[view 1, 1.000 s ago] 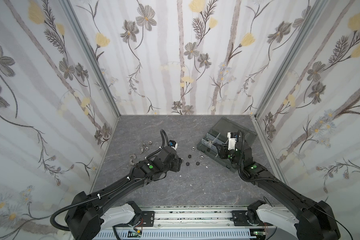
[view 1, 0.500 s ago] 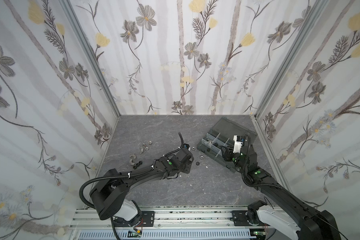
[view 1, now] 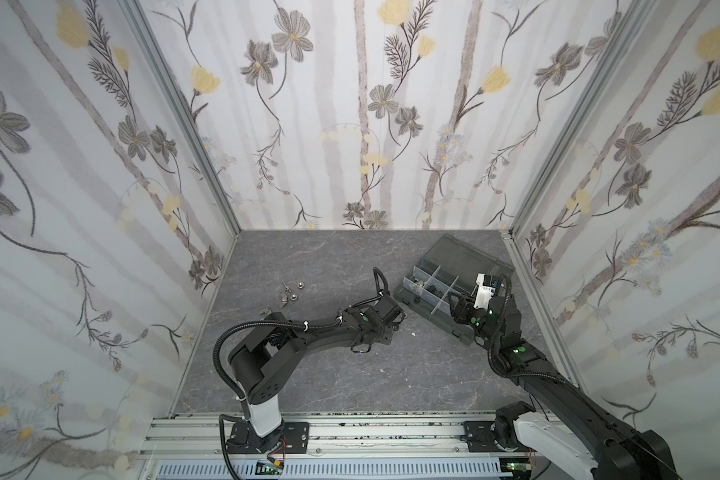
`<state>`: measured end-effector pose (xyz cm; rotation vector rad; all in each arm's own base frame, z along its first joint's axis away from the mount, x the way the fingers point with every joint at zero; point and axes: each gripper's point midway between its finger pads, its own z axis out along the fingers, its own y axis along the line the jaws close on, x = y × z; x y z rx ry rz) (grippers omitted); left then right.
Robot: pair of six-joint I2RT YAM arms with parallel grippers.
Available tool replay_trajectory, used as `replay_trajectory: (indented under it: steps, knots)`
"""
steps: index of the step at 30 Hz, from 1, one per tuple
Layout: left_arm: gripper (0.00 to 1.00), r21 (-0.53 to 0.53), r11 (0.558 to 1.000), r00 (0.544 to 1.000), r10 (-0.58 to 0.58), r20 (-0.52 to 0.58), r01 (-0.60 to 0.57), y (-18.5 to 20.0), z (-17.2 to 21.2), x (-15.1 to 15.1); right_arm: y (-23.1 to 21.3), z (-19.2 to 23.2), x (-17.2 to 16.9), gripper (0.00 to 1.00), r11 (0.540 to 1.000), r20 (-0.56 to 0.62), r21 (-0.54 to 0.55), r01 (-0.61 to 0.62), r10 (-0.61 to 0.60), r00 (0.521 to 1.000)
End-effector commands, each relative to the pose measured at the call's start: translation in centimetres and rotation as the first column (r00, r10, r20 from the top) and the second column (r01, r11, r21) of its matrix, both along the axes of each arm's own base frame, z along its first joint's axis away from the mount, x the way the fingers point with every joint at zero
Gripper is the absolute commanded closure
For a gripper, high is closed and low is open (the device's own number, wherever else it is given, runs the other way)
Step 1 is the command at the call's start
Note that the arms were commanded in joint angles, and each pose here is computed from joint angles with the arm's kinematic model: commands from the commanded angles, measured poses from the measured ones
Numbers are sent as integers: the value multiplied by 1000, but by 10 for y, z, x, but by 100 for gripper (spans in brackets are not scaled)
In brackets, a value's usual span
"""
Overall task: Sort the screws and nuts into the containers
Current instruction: 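Reach the left gripper to a black hex nut while the right gripper rises, then close the left gripper on the black hex nut and lift it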
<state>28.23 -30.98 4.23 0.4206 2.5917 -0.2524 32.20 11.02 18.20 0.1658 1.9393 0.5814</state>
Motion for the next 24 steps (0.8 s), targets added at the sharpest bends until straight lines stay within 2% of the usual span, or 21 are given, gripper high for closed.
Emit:
replay_trajectory:
  steps: [1, 14, 24]
  knots:
    - [60, 19, 998, 998, 66, -3, -66, 5, -7, 6, 3, 9, 2, 52, 999, 38, 31, -10, 9, 999]
    - [60, 53, 987, 989, 150, -16, -149, 18, -22, 19, 3, 6, 2, 52, 999, 35, 39, -13, 12, 999]
    - [59, 52, 989, 990, 142, -21, -141, 15, -24, 20, 3, 7, 1, 52, 999, 36, 43, -15, 14, 999]
